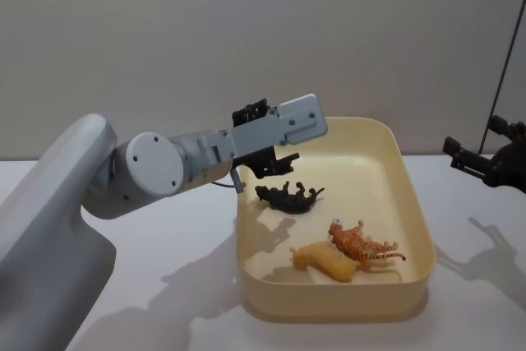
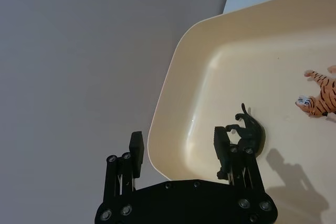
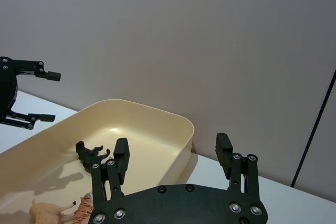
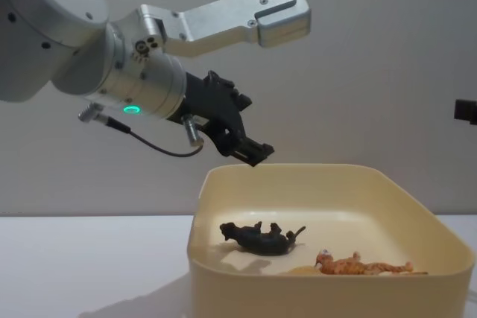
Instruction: Pick up the toy alternately with two hands and place it into the central storage box.
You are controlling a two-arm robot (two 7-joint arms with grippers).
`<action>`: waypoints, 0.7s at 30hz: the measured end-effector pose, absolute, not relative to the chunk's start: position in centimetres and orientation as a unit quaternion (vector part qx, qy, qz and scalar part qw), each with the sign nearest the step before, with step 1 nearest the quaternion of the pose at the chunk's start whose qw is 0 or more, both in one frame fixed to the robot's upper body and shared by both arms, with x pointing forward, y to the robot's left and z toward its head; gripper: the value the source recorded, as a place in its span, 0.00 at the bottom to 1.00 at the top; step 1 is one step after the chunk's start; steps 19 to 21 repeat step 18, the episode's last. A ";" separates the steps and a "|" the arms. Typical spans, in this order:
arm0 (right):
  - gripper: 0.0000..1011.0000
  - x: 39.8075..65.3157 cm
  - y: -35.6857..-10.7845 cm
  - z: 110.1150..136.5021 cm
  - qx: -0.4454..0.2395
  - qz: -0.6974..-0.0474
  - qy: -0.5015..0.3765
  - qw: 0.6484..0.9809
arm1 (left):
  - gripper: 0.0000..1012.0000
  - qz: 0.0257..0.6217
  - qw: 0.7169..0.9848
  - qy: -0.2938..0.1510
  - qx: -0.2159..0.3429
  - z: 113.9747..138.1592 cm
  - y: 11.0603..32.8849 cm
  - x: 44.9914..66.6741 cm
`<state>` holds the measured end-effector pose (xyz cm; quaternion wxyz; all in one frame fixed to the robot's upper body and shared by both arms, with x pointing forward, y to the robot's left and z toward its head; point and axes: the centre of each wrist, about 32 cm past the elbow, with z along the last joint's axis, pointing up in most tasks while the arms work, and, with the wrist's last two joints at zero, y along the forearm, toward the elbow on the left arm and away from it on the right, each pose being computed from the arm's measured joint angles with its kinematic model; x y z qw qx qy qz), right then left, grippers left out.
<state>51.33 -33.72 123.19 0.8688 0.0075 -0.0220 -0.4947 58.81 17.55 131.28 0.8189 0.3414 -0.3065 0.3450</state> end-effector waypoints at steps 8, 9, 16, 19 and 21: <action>0.99 51.3 -33.7 123.2 0.007 -0.495 -0.022 0.869 | 0.99 0.331 0.815 -0.323 0.350 131.7 17.3 59.0; 0.99 51.3 -33.7 123.2 0.007 -0.495 -0.022 0.869 | 0.99 0.329 0.814 -0.325 0.351 131.7 17.3 59.0; 0.99 51.3 -33.7 123.2 0.007 -0.495 -0.022 0.869 | 0.99 0.323 0.812 -0.333 0.355 131.9 17.1 59.1; 0.99 51.3 -33.7 123.2 0.007 -0.495 -0.022 0.869 | 0.99 0.322 0.811 -0.334 0.356 132.0 17.1 59.1; 0.99 51.3 -33.7 123.2 0.007 -0.495 -0.022 0.869 | 0.99 0.322 0.811 -0.334 0.356 132.0 17.1 59.1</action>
